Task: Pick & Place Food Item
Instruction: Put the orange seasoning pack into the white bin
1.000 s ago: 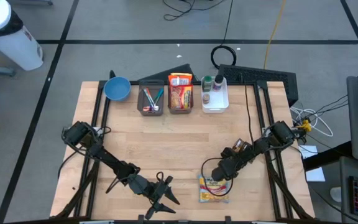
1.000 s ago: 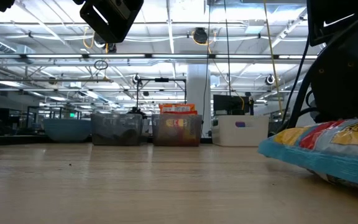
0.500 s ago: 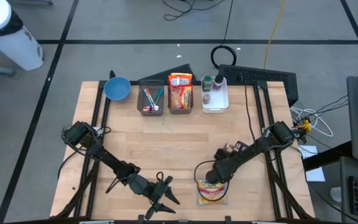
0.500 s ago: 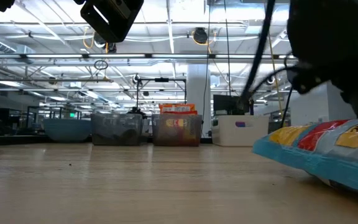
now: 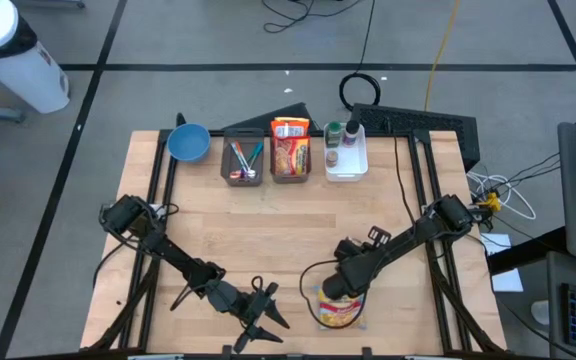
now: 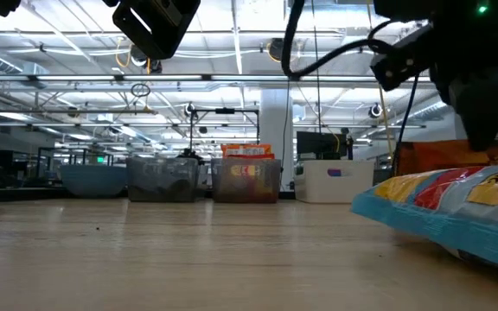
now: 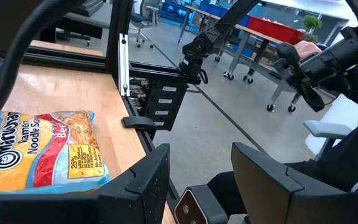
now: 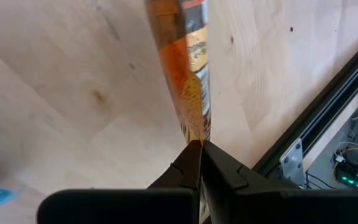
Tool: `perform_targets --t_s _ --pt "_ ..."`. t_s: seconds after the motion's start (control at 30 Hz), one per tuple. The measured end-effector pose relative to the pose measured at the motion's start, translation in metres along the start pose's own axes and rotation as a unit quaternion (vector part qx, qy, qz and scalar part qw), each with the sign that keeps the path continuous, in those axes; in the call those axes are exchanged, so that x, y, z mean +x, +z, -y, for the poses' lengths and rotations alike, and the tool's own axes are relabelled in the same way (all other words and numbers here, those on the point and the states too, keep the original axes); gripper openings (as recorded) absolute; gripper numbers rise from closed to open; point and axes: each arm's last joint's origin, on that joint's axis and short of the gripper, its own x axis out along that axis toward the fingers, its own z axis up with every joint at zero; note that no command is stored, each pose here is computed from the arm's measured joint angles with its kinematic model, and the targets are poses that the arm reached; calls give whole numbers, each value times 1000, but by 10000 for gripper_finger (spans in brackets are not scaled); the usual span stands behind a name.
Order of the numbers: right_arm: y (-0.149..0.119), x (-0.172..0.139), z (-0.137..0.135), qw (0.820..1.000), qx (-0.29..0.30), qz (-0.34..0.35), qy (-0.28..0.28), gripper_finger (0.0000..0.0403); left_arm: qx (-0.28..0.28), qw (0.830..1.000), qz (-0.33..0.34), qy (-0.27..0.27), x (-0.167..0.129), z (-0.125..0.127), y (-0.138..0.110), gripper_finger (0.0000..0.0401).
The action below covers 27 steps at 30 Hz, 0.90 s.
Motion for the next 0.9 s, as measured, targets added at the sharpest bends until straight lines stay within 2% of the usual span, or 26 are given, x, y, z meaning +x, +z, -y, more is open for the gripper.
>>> perform_targets --t_s 0.33,0.5,0.7,0.9 --pt "3 -29 0 998 -9 63 30 0 -9 1000 6 18 0 -14 6 182" --pt "1 -45 -1 993 -18 107 41 0 6 999 -15 40 -9 -19 25 182" --pt "-1 -48 -2 991 -34 124 37 0 33 992 -72 101 -38 -22 61 182" --pt "-1 -49 -1 988 -61 138 27 0 71 974 -107 185 -73 -26 89 182"
